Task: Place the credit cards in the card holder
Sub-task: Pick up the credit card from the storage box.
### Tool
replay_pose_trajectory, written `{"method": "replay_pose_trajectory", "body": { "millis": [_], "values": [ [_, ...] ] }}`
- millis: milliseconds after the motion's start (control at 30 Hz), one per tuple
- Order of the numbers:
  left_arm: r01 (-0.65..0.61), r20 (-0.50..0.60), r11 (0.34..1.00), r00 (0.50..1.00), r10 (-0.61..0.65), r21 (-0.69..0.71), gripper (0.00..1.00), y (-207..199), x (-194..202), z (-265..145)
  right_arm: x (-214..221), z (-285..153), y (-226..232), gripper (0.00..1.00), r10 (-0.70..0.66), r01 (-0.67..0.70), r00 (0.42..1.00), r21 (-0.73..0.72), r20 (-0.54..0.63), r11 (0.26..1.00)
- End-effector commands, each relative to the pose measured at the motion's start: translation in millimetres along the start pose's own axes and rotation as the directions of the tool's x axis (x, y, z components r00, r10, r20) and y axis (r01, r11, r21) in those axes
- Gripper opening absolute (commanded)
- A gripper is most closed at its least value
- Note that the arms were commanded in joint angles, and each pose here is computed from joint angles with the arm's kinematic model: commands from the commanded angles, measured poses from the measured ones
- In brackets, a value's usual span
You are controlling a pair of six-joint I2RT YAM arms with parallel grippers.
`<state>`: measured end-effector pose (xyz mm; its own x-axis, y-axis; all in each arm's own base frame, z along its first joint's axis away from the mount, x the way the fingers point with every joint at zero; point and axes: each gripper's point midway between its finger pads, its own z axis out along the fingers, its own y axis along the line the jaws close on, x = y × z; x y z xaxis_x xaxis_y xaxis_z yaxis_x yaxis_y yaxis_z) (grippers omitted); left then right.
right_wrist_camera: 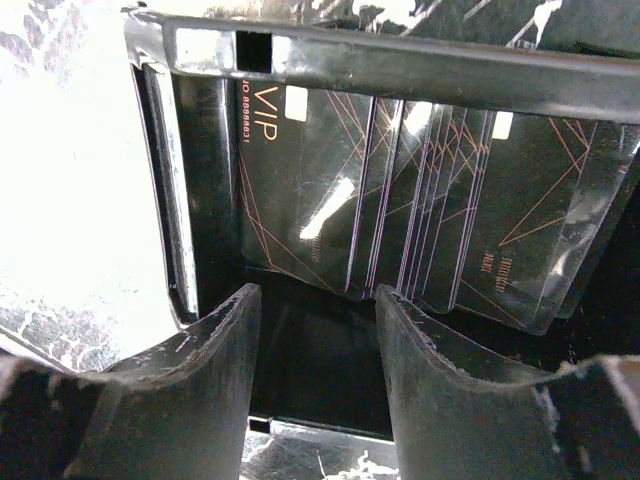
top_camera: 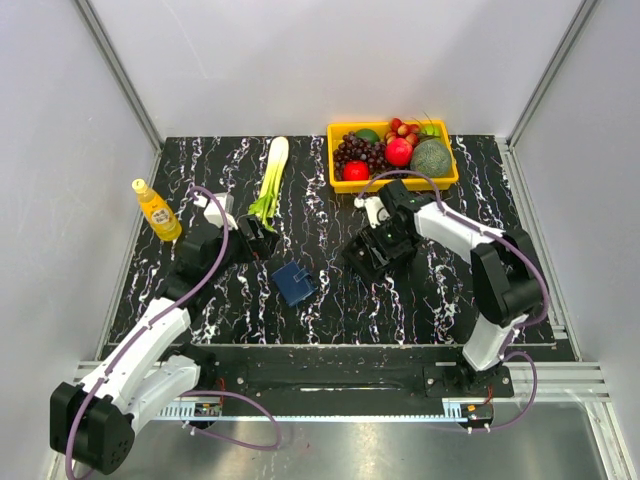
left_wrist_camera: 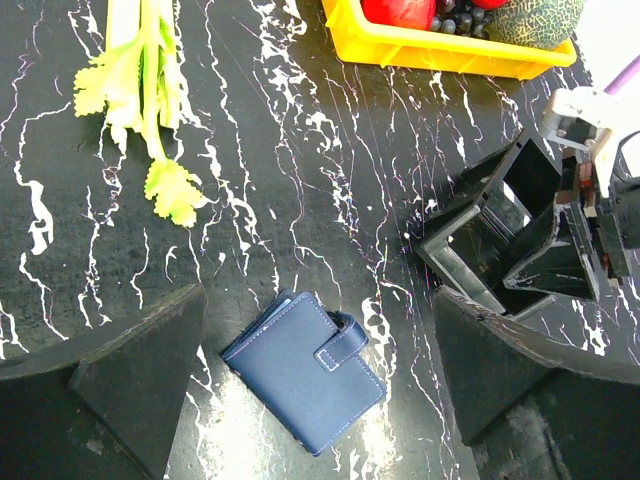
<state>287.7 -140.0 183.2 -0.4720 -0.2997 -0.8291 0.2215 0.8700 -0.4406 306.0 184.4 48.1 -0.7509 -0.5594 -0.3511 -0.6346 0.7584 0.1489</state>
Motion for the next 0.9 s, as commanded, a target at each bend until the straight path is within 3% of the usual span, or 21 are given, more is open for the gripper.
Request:
{"method": "replay_pose_trajectory", "body": {
  "millis": [0, 133, 400, 867],
  "values": [
    [-0.028, 0.040, 0.998, 0.999, 0.025, 0.054, 0.99, -13.9, -16.7, -3.8, 11.1, -17.6, -9.4, 0.56, 0.003, -0.006, 1.000, 0.083, 0.030, 0.997],
    [-0.032, 0.036, 0.998, 0.999, 0.030, 0.055, 0.99, -13.2, -13.7, -6.7, 9.9, -26.4, -16.5, 0.52, 0.007, -0.014, 0.999, 0.134, 0.048, 0.991],
    [-0.024, 0.039, 0.998, 0.999, 0.022, 0.063, 0.99, -14.4, -12.9, -6.7, -35.5, -15.5, -4.4, 0.61, 0.151, -0.160, 0.968, 0.032, 0.201, 0.987],
    [-0.017, 0.025, 0.998, 1.000, 0.015, 0.064, 0.99, -13.6, -9.2, -2.1, -26.5, 10.9, -0.2, 0.57, 0.188, -0.189, 0.968, -0.015, 0.166, 0.982]
  ]
}}
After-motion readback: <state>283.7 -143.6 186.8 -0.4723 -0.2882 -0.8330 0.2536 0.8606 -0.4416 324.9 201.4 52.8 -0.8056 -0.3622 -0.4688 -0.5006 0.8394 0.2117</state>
